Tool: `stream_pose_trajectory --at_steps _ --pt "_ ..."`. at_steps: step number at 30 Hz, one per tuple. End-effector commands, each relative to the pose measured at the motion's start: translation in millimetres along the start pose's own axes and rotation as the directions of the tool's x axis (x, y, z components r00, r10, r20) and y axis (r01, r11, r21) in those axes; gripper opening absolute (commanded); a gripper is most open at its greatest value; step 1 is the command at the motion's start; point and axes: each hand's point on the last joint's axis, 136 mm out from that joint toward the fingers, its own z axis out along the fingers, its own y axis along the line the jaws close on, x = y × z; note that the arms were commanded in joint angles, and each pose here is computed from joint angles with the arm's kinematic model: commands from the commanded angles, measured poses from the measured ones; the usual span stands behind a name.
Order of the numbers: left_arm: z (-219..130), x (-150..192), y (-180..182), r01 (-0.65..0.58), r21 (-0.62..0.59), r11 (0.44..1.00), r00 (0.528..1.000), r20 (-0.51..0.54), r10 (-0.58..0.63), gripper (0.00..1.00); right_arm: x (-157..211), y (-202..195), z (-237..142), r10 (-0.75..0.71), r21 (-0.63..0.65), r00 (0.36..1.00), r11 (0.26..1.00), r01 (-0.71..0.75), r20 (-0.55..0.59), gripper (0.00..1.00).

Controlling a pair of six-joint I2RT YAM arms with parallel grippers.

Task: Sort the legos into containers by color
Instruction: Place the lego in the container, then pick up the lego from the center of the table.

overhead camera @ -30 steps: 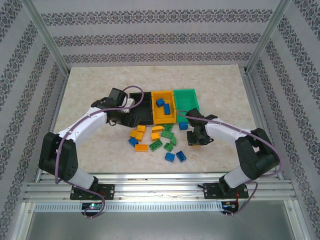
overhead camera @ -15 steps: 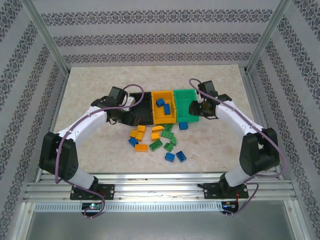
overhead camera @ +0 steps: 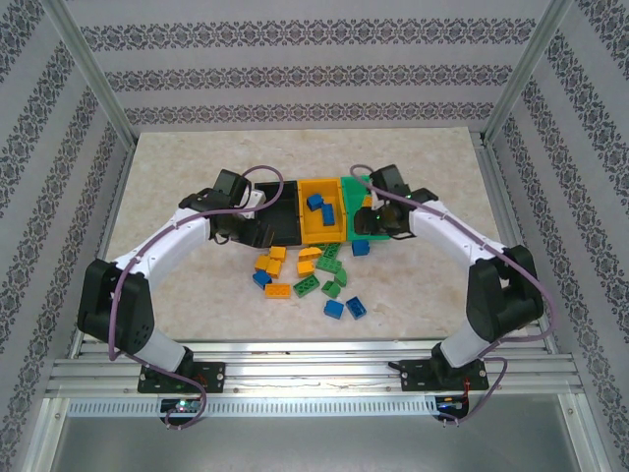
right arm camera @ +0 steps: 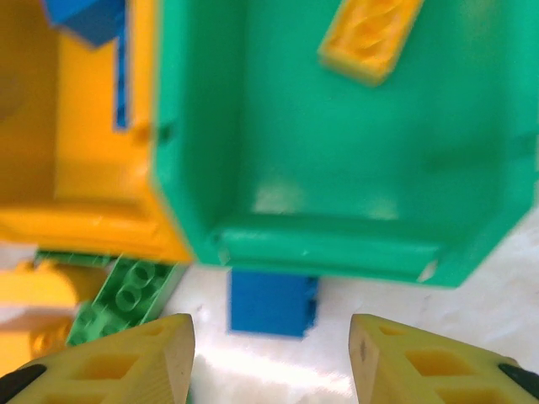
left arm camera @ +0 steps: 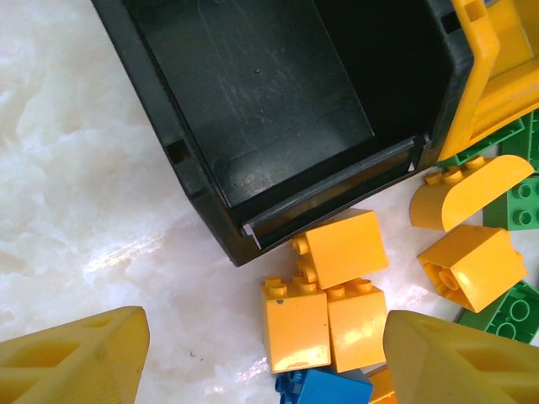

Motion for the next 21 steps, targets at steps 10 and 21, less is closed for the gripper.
stream_pose_trajectory --at_steps 10,21 --pt "-7.4 -3.7 -2.0 -0.002 0.025 1.000 1.000 0.003 0.002 0.74 56.4 53.2 15.3 -0.220 -0.060 0.968 0.975 0.214 -0.119 0.54" --pt "-14.2 -5.0 1.4 -0.017 -0.003 1.000 1.000 0.021 0.017 0.74 65.5 64.3 53.8 -0.380 -0.033 0.899 0.923 0.383 -0.218 0.65"
